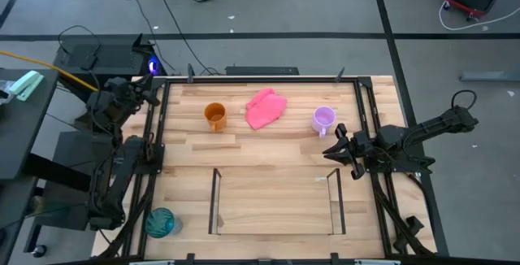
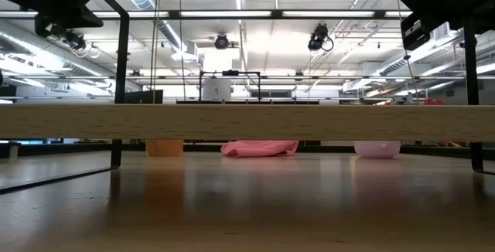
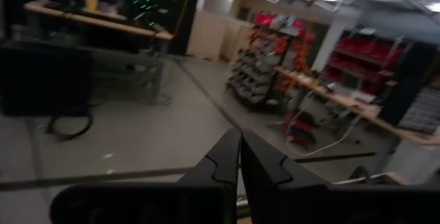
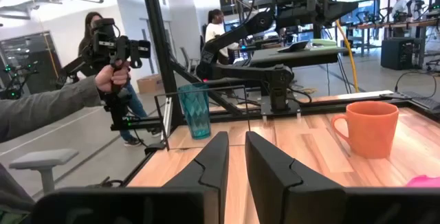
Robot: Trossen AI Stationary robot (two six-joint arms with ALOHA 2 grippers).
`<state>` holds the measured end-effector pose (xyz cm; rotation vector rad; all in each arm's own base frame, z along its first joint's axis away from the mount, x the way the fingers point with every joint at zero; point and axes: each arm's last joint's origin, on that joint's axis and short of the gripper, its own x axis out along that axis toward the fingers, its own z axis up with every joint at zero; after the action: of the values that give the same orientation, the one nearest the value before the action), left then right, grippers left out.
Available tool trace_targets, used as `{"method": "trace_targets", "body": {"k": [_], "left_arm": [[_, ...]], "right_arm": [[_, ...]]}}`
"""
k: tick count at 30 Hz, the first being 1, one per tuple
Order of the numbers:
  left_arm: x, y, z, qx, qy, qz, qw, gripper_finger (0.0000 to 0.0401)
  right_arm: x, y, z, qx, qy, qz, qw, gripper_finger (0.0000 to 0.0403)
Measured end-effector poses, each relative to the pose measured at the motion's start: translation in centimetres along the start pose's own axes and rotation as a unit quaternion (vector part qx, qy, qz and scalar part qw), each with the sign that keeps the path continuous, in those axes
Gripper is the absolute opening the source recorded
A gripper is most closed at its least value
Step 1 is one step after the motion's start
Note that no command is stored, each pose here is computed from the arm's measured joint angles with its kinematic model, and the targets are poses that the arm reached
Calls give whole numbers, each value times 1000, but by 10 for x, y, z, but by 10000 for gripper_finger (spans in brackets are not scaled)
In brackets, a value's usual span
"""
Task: Stack small to large cups/mugs on shelf
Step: Put the blue cup on the shelf
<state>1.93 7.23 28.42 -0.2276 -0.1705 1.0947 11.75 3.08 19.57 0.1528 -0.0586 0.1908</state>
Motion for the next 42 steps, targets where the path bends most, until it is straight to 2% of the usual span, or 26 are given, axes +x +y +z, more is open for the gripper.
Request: {"method": "trace_targets", "body": {"k": [10,15,19,23,28,34,40,42], "left_arm": [[13,-6,-25,-19,16,-95,995,10],[14,-19,-30,-28,37,-170,984,20],[11,-31,-33,-36,55,-236,969,15],[7,-43,-37,-46,80,-303,948,8],[5,-61,-45,-62,136,-378,914,16],[2,-86,-60,-67,220,-445,866,17],[-10,-109,-67,-64,251,-516,817,8],[-16,-113,-69,-66,262,-522,809,10]], "right_arm": [[0,0,0,-1,1,0,1000,58],[0,0,-1,-1,4,-1,1000,58],[0,0,-1,-1,5,-1,1000,58],[0,0,-1,-1,5,-1,1000,58],[0,0,-1,-1,5,-1,1000,58],[0,0,-2,-1,8,-1,1000,58],[0,-1,-4,18,22,-3,1000,58],[0,-1,-6,22,30,-1,999,58]]}}
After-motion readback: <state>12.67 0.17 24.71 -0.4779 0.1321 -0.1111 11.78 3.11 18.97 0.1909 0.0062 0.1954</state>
